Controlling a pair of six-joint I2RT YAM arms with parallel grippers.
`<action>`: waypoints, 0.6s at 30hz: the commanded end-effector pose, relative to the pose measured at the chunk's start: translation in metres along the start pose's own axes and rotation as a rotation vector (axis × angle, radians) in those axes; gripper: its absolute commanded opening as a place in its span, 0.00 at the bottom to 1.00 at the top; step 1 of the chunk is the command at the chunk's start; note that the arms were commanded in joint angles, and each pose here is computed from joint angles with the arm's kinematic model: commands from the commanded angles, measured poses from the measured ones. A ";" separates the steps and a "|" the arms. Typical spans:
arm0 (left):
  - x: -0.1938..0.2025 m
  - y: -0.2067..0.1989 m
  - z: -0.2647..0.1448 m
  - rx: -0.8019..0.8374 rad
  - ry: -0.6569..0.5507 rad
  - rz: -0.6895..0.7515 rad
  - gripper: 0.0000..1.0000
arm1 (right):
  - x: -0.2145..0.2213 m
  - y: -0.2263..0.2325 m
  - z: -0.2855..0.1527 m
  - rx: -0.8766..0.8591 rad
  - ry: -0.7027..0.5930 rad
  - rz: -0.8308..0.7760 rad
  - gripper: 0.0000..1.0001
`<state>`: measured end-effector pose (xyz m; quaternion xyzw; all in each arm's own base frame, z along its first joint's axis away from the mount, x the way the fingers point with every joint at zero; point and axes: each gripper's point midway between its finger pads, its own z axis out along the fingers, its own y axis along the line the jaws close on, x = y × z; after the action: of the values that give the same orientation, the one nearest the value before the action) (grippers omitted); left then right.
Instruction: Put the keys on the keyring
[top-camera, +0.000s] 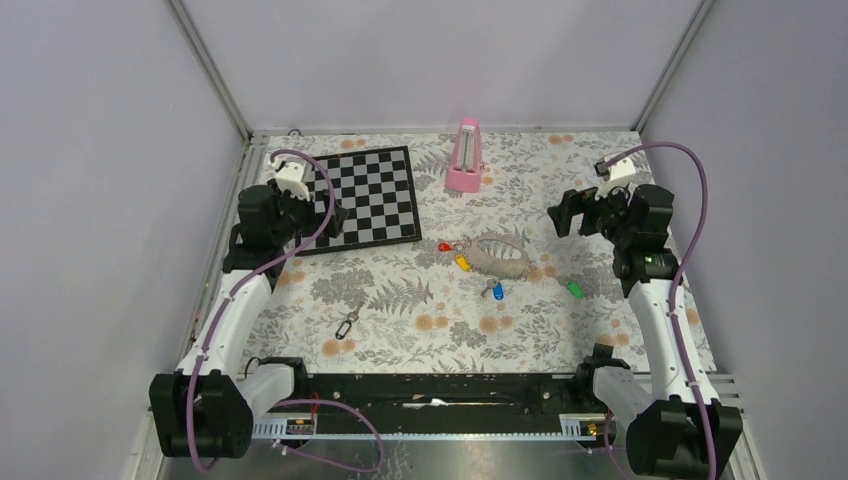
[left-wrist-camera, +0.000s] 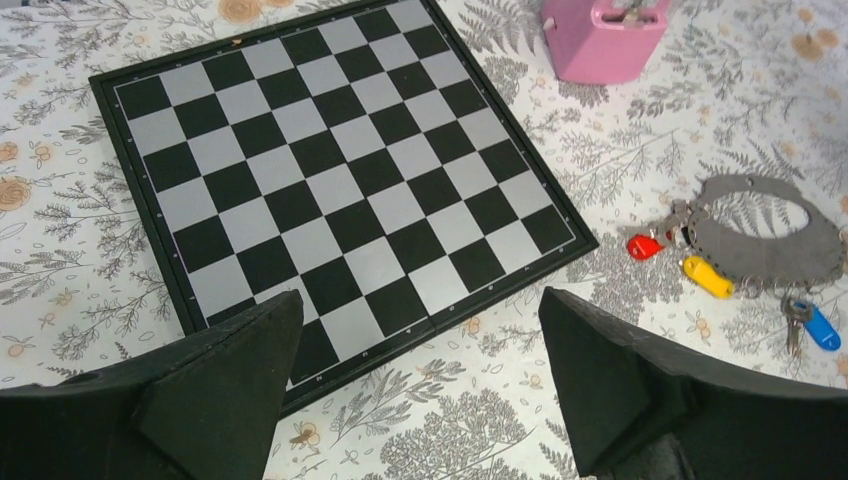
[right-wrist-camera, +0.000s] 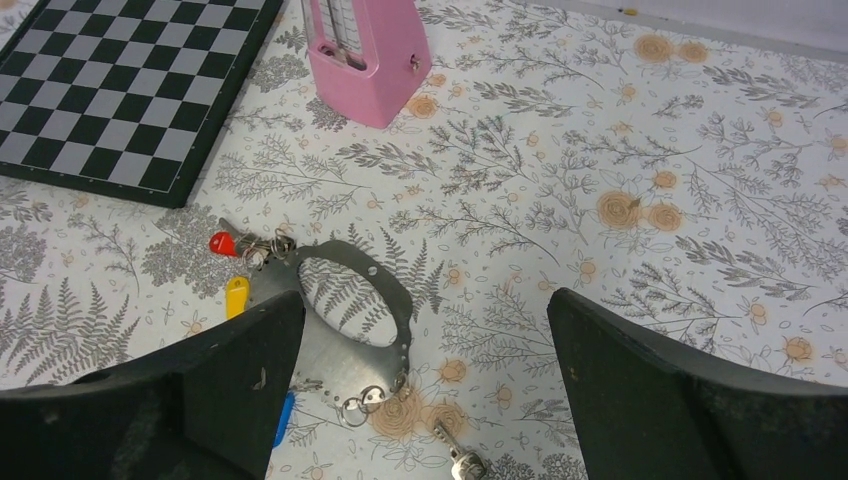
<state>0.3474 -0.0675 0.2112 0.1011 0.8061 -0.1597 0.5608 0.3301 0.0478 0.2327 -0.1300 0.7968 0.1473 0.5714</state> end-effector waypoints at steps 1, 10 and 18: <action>-0.023 -0.008 -0.003 0.054 -0.027 0.076 0.99 | -0.003 -0.005 -0.005 0.010 -0.002 -0.079 0.99; 0.004 -0.039 0.008 0.231 0.081 0.104 0.99 | 0.066 -0.007 -0.004 -0.023 0.244 -0.071 0.99; 0.020 -0.048 0.013 0.300 0.120 0.106 0.99 | 0.130 -0.001 0.017 -0.089 0.488 0.117 0.98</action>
<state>0.3338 -0.1084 0.1823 0.2045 0.8197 -0.2263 0.4848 0.3109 0.0404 0.1283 -0.1520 0.8877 0.1503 0.4077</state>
